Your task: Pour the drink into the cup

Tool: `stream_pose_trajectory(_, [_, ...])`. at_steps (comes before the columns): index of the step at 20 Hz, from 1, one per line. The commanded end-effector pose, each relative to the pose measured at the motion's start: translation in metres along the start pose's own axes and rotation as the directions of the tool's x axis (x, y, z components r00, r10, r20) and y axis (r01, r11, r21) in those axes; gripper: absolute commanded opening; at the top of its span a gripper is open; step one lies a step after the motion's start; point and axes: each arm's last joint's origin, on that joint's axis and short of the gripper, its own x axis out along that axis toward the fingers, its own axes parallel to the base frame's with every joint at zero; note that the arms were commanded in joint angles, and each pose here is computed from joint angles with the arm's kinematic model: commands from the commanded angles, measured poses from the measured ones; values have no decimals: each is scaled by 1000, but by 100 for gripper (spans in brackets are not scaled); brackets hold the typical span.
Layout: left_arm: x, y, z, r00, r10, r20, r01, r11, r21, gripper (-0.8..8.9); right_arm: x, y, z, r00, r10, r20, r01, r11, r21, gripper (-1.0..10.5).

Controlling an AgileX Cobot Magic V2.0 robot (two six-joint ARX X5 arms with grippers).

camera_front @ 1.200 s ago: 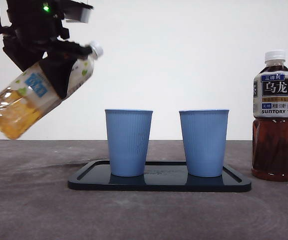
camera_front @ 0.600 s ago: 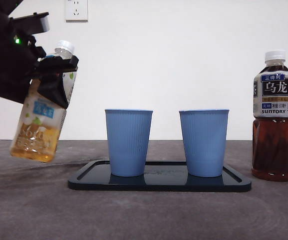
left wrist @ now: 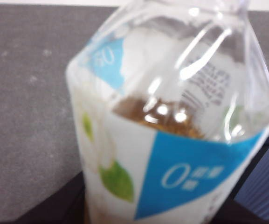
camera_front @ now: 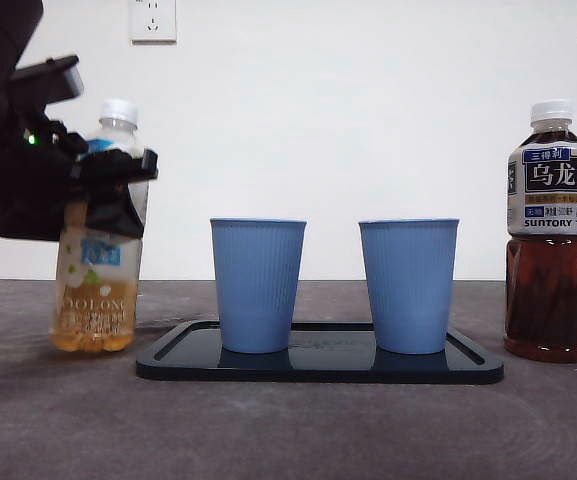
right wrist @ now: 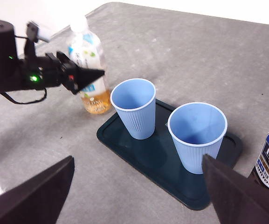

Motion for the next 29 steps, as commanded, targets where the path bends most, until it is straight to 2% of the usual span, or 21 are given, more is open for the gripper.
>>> stream_pose_trajectory(1, [4, -3, 8, 997, -16, 69, 17, 1000, -14, 87, -2, 2, 5, 1000, 1, 21, -1, 1000, 6, 437])
stream_pose_trajectory(8, [4, -3, 5, 999, -12, 50, 13, 1000, -12, 93, -2, 2, 5, 1000, 1, 21, -2, 1000, 16, 437])
stream_pose_trajectory(9, [4, -3, 4, 999, -11, 39, 11, 1000, -11, 119, -2, 2, 5, 1000, 2, 20, -3, 1000, 22, 437])
stream_pose_trajectory(11, [4, -3, 3, 1000, -8, 23, 9, 1000, -16, 302, -2, 2, 5, 1000, 2, 20, -3, 1000, 22, 437])
stream_pose_trajectory(13, [4, -2, 2, 1000, -6, 10, 6, 1000, -20, 382, -2, 2, 5, 1000, 3, 20, -3, 1000, 23, 437])
stream_pose_trajectory(16, [-1, -2, 3, 1000, -2, -12, 2, 1000, -32, 384, -2, 2, 5, 1000, 2, 20, -3, 1000, 26, 437])
stream_pose_trajectory(20, [-19, -2, 10, 999, 0, -53, -3, 998, -65, 471, -2, 2, 5, 1000, 5, 20, -6, 999, 33, 437])
stream_pose_trajectory(23, [-44, -2, 18, 995, -6, -96, -5, 993, -118, 469, -2, 2, 5, 1000, 10, 16, -10, 999, 35, 437])
stream_pose_trajectory(29, [-109, -11, 35, 965, -208, -158, 184, 970, -156, 468, -2, 2, 3, 1000, 12, -4, -12, 998, 63, 437])
